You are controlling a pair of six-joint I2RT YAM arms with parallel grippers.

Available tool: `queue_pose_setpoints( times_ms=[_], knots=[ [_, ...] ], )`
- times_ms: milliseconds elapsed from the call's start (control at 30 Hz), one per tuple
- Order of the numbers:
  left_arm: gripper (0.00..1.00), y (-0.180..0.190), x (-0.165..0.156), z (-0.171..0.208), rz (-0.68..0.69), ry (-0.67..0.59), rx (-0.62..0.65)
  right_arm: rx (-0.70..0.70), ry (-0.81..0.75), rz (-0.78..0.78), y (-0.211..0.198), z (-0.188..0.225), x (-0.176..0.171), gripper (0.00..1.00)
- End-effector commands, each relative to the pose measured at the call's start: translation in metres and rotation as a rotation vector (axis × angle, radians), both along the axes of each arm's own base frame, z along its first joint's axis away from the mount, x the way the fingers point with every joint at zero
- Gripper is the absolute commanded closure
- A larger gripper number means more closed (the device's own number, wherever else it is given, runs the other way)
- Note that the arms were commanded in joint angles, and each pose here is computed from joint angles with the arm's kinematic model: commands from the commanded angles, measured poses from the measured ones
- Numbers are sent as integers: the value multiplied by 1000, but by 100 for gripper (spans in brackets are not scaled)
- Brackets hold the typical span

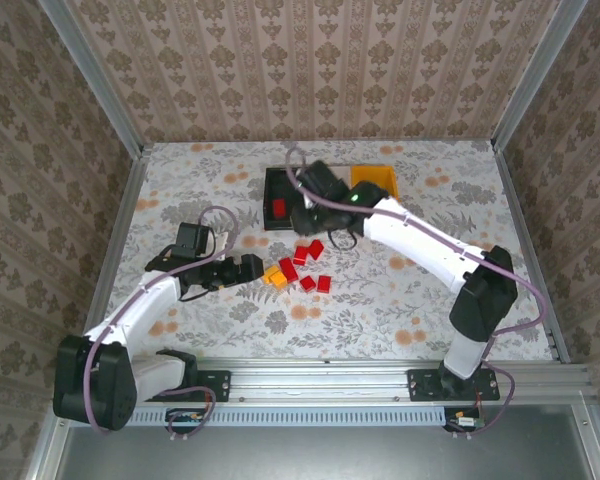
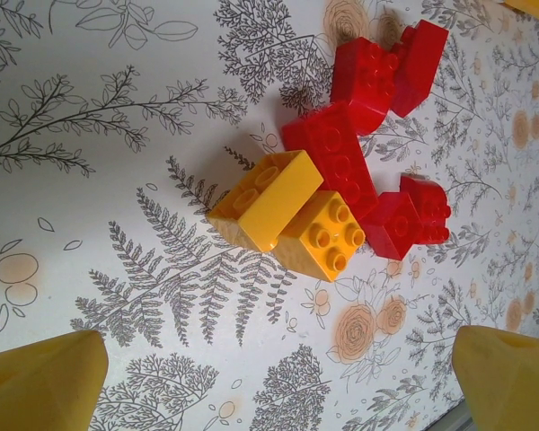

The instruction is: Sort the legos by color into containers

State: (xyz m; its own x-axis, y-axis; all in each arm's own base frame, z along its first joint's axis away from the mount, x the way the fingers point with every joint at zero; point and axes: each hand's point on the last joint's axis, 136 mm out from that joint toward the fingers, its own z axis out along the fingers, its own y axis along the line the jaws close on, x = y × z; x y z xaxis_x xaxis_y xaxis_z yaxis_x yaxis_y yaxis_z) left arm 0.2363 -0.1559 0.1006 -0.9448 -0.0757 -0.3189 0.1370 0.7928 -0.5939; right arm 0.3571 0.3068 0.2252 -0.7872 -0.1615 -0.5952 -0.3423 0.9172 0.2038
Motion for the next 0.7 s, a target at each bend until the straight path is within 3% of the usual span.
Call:
queue_pose_setpoints(
  times_ms=[0,167,333,667],
  knots=[
    [0,1,-8,-1,-4,18,-14,42,-31,-70,-4,19,37,69],
    [0,0,-11,-3,-8,28,-16,108,-64,-129,12,19,100,69],
    [0,0,-14,-4,-14,32,-12,94,-45,-131,38,-13,146,70],
    [0,-1,-15,-5,-21,35,-2,98,13,-165,54,-84,182,70]
  ],
)
